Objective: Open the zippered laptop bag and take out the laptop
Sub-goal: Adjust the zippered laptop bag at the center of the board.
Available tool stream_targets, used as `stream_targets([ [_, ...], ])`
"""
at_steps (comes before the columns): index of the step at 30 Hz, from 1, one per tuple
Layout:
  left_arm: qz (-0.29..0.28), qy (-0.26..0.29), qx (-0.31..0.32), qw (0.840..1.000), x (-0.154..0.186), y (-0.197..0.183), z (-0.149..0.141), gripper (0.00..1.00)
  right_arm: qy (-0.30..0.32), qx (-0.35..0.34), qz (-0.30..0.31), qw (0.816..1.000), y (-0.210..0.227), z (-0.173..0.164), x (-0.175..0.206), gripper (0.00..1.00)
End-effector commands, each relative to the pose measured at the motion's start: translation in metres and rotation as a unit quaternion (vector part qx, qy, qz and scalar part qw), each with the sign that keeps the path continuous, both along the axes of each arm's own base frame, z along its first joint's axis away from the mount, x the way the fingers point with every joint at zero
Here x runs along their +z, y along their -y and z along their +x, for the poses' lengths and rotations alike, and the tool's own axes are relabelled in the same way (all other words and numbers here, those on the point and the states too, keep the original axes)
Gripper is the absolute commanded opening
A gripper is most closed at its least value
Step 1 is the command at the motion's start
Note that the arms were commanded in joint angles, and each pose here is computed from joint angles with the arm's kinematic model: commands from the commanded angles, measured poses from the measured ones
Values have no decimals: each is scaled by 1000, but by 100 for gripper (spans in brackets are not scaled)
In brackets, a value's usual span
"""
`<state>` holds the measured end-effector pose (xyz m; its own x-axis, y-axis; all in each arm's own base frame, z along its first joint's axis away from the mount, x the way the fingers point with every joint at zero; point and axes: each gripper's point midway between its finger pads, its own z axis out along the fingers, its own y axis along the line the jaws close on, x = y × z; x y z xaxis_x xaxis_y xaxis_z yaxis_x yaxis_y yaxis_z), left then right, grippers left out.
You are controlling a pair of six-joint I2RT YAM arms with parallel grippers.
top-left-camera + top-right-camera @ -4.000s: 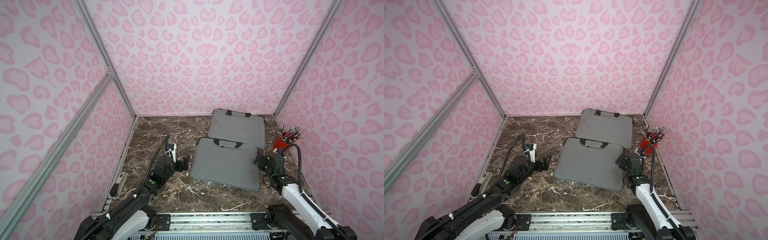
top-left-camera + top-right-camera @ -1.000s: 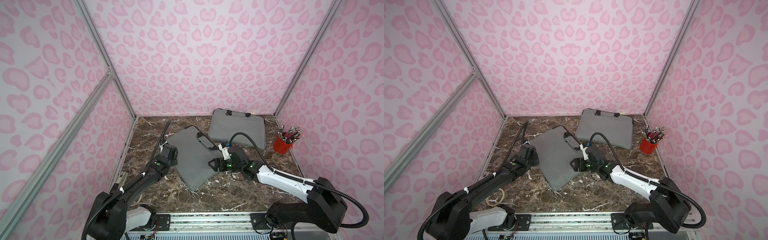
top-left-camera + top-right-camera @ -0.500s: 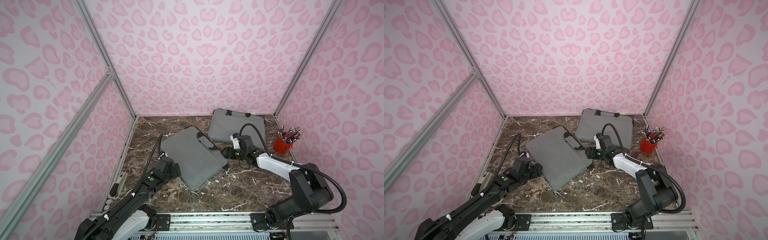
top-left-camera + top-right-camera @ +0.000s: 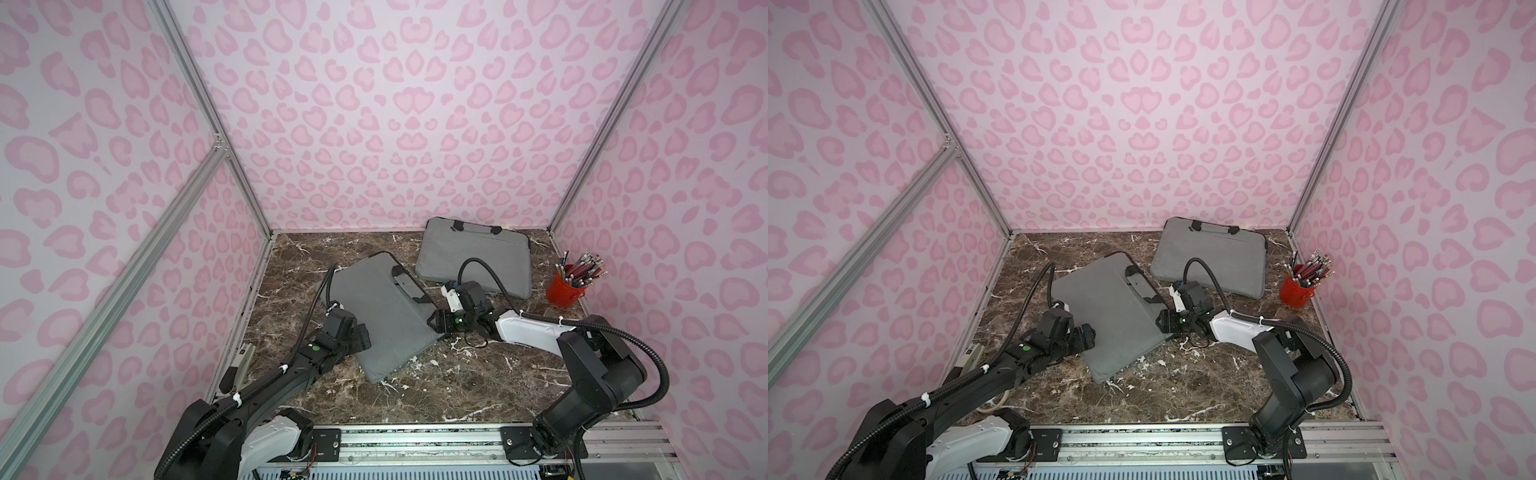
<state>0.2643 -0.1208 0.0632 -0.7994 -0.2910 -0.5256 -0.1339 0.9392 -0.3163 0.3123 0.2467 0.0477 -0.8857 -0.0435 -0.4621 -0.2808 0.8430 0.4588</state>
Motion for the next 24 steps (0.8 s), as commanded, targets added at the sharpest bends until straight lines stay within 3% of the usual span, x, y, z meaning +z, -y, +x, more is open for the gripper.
stream_targets([
  [1,9,21,20,1000,2,-7,14,92,-6,9,22,1000,-21,-9,3,73],
  [9,56,30,38,997,-3,-35,50,92,-18,56,60,996,-81,-38,3,73],
  [15,65,41,46,996,10,-46,70,87,-19,83,46,995,-101,-59,-3,73],
  [24,45,33,48,997,26,-51,37,84,29,91,14,995,-71,-80,-7,76],
])
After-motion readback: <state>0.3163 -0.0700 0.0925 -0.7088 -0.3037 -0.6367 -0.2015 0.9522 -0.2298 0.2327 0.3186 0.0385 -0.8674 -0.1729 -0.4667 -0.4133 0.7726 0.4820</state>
